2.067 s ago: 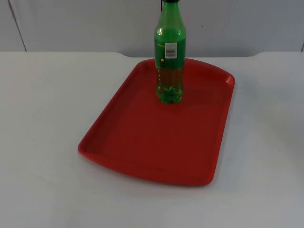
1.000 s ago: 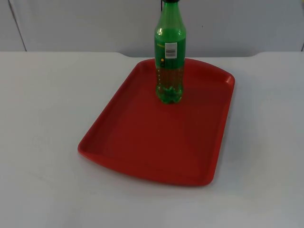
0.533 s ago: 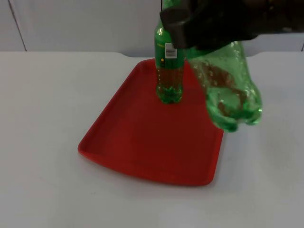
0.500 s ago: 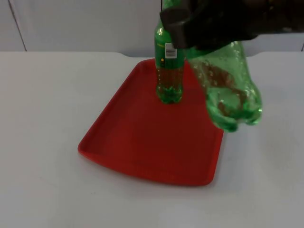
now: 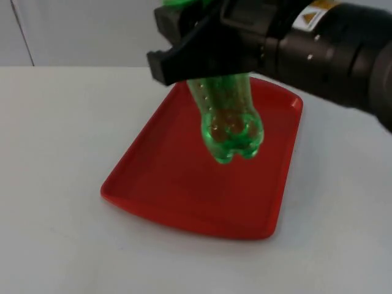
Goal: Place the bottle upright on the tray.
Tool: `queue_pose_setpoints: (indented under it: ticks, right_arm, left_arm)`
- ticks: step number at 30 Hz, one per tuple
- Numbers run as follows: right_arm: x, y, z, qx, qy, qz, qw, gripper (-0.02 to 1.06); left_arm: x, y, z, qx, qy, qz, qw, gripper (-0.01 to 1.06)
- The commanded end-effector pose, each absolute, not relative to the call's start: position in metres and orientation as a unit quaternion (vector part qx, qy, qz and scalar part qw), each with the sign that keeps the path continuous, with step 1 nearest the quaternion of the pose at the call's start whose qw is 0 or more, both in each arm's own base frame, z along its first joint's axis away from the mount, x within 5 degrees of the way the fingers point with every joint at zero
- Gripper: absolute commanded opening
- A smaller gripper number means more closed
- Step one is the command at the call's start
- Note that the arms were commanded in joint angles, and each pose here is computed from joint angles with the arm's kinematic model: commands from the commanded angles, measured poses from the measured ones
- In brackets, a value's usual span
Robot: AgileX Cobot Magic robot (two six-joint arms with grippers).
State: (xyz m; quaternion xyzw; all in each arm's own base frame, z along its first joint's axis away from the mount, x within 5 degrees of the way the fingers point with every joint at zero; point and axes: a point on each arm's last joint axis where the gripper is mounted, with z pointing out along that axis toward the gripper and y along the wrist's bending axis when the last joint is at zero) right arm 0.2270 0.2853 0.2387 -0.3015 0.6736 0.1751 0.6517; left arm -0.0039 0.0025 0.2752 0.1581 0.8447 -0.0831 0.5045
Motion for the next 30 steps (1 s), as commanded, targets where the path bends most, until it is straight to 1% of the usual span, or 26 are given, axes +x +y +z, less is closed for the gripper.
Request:
queue_pose_setpoints:
  ticks: [1, 3, 5, 7, 9, 11, 13, 14, 16, 18, 23, 26, 28, 30]
  right_arm:
    - [0.23, 0.291, 0.239, -0.312, 0.642, 0.186, 0.675, 0.0]
    - [0.233, 0.29, 0.236, -0.311, 0.641, 0.185, 0.677, 0.0]
    - [0.244, 0.284, 0.227, -0.29, 0.654, 0.183, 0.675, 0.0]
    - [0.255, 0.278, 0.222, -0.264, 0.664, 0.194, 0.672, 0.0]
    - [0.262, 0.274, 0.217, -0.261, 0.665, 0.202, 0.67, 0.0]
    - [0.273, 0.269, 0.211, -0.274, 0.647, 0.233, 0.673, 0.0]
    - [0.275, 0.268, 0.209, -0.277, 0.644, 0.239, 0.672, 0.0]
    - [0.28, 0.267, 0.208, -0.281, 0.625, 0.253, 0.683, 0.0]
    - [0.289, 0.268, 0.204, -0.297, 0.607, 0.257, 0.69, 0.0]
    - [0.294, 0.27, 0.201, -0.309, 0.603, 0.256, 0.689, 0.0]
    - [0.313, 0.291, 0.186, -0.352, 0.579, 0.266, 0.686, 0.0]
    - [0.321, 0.3, 0.177, -0.356, 0.578, 0.272, 0.682, 0.0]
    - [0.329, 0.307, 0.167, -0.338, 0.59, 0.292, 0.673, 0.0]
    - [0.333, 0.31, 0.162, -0.333, 0.592, 0.298, 0.67, 0.0]
  left_arm:
    - [-0.004, 0.002, 0.274, 0.156, 0.845, -0.086, 0.505, 1.05]
    - [-0.004, 0.002, 0.274, 0.156, 0.845, -0.086, 0.505, 1.05]
    - [-0.004, 0.002, 0.274, 0.156, 0.845, -0.086, 0.505, 1.05]
    - [-0.004, 0.002, 0.274, 0.156, 0.845, -0.086, 0.505, 1.05]
    - [-0.004, 0.002, 0.274, 0.156, 0.845, -0.086, 0.505, 1.05]
    - [-0.004, 0.002, 0.274, 0.156, 0.845, -0.086, 0.505, 1.05]
    - [-0.004, 0.002, 0.274, 0.156, 0.845, -0.086, 0.505, 1.05]
    - [-0.004, 0.002, 0.274, 0.156, 0.845, -0.086, 0.505, 1.05]
    - [-0.004, 0.002, 0.274, 0.156, 0.845, -0.086, 0.505, 1.05]
    - [-0.004, 0.002, 0.274, 0.156, 0.845, -0.086, 0.505, 1.05]
    - [-0.004, 0.002, 0.274, 0.156, 0.845, -0.086, 0.505, 1.05]
    - [-0.004, 0.002, 0.274, 0.156, 0.845, -0.086, 0.505, 1.05]
    - [-0.004, 0.002, 0.274, 0.156, 0.845, -0.086, 0.505, 1.05]
    - [-0.004, 0.002, 0.274, 0.156, 0.845, -0.086, 0.505, 1.05]
